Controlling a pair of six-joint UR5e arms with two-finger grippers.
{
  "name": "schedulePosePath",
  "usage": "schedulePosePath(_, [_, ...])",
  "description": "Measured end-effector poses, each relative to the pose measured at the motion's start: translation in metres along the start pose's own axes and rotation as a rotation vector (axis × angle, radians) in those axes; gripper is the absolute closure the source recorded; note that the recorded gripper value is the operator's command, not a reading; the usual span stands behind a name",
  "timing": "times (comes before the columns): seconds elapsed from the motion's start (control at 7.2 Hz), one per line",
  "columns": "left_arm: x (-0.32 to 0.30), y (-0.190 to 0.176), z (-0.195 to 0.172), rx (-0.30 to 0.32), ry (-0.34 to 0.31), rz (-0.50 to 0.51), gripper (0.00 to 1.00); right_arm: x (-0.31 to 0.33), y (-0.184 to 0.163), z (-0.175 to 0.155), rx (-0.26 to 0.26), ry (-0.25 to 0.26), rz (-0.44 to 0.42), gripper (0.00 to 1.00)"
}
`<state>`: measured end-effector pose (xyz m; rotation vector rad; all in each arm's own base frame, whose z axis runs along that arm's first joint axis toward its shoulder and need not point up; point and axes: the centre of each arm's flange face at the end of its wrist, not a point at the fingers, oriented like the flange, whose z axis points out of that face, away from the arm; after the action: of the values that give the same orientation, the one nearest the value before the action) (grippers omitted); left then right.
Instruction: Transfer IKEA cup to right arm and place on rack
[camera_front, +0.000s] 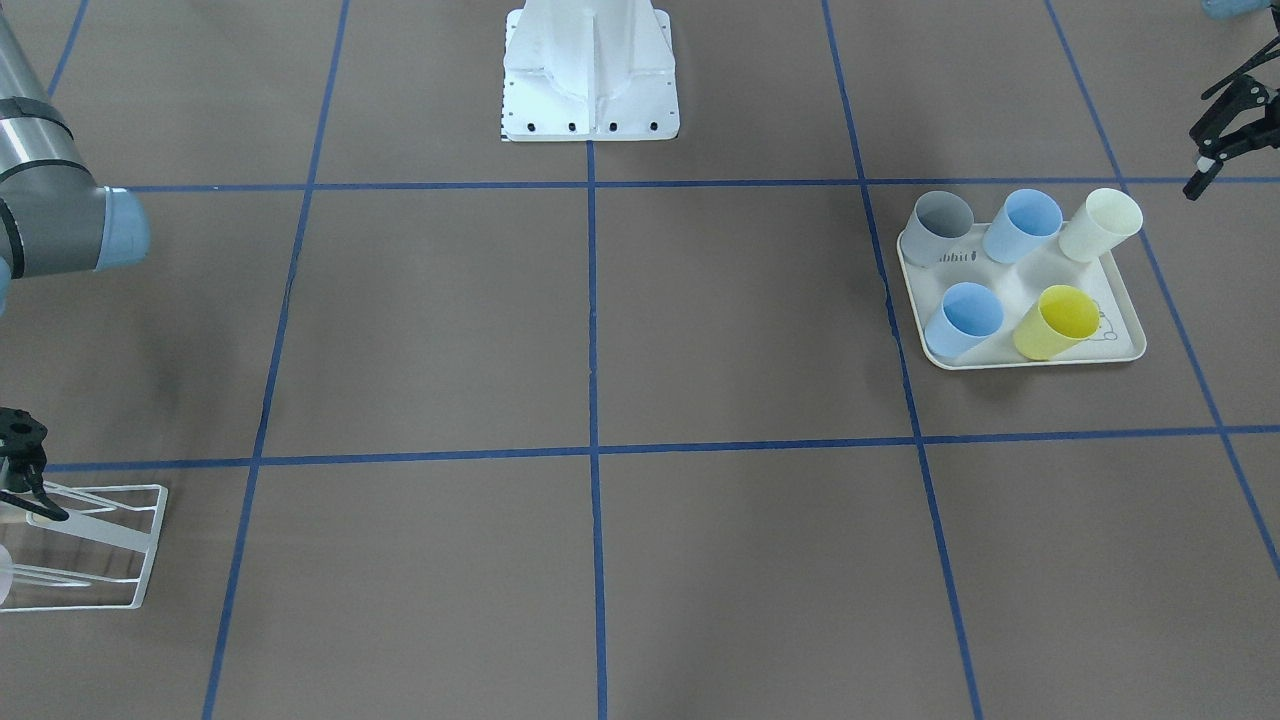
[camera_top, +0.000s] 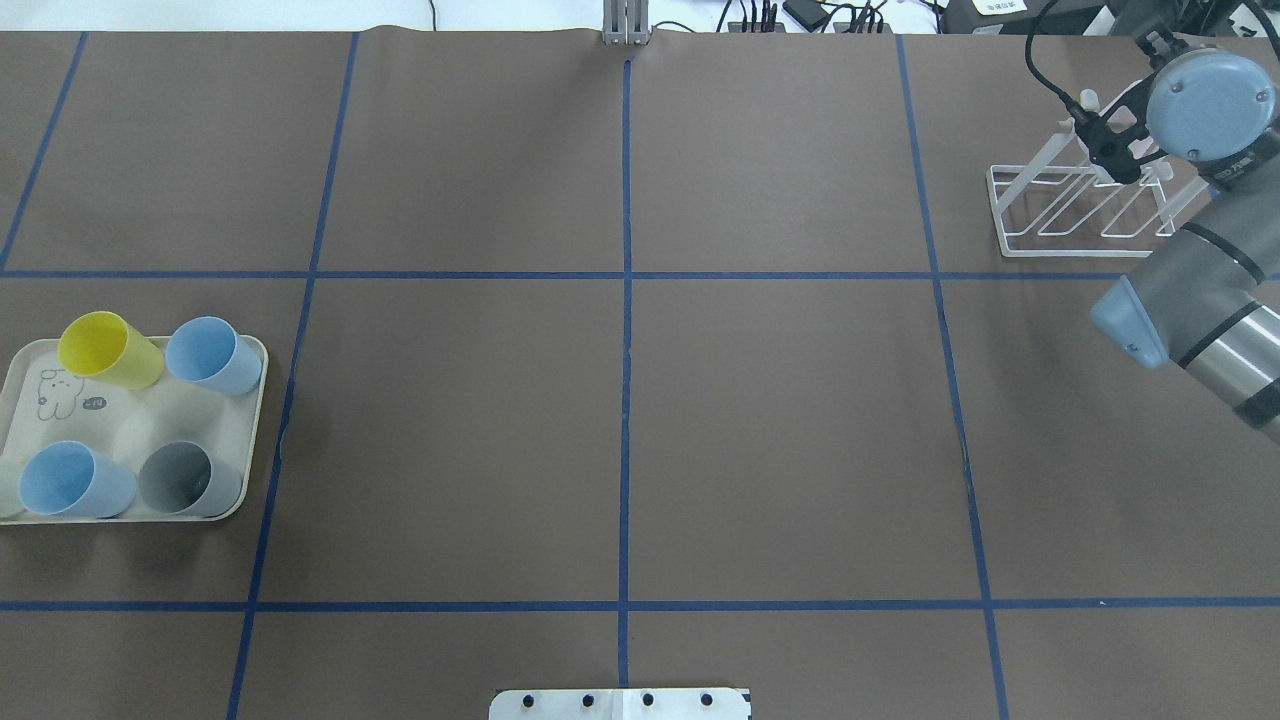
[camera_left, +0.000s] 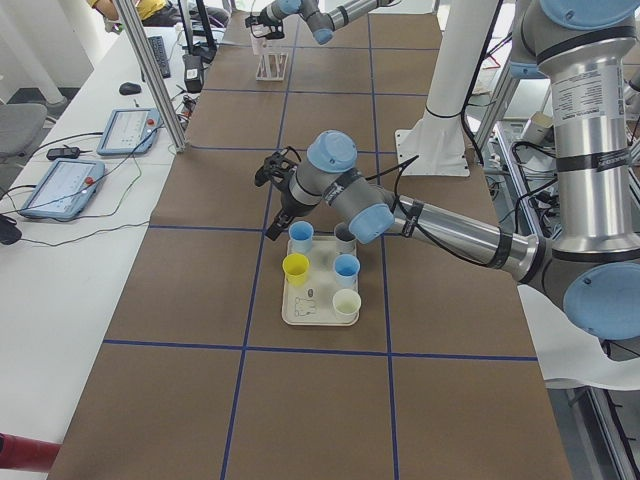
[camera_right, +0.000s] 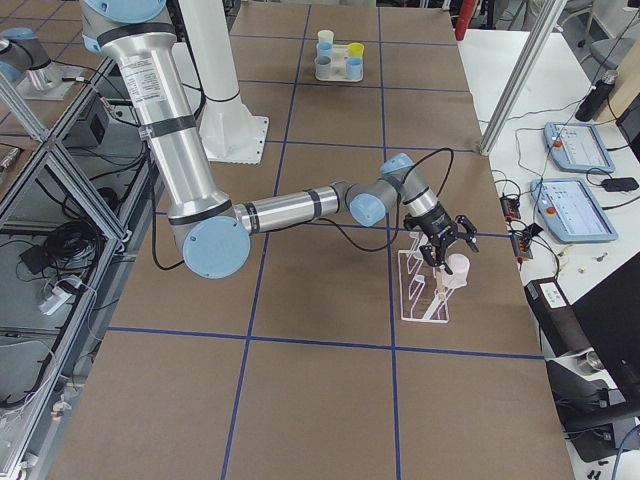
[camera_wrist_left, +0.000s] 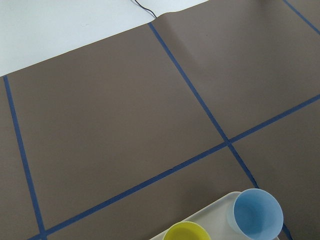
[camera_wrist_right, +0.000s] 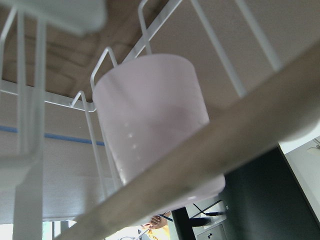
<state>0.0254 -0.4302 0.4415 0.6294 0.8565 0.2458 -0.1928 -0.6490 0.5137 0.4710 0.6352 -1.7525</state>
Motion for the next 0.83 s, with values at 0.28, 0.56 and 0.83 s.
schedulePosePath(0.28, [-0.001,0.001,0.0,0.0,-0.002,-0.001,0.0,0.019,0.001,-0.016,0.021,0.036,0.044,0.02])
schedulePosePath(0.56, [-0.004,0.002,0.002,0.0,-0.011,-0.002,0.0,0.045,-0.002,-0.06,0.184,0.083,0.275,0.02])
schedulePosePath(0.83, [-0.012,0.003,0.007,0.006,-0.061,-0.005,0.0,0.059,-0.006,-0.121,0.464,0.044,0.648,0.01])
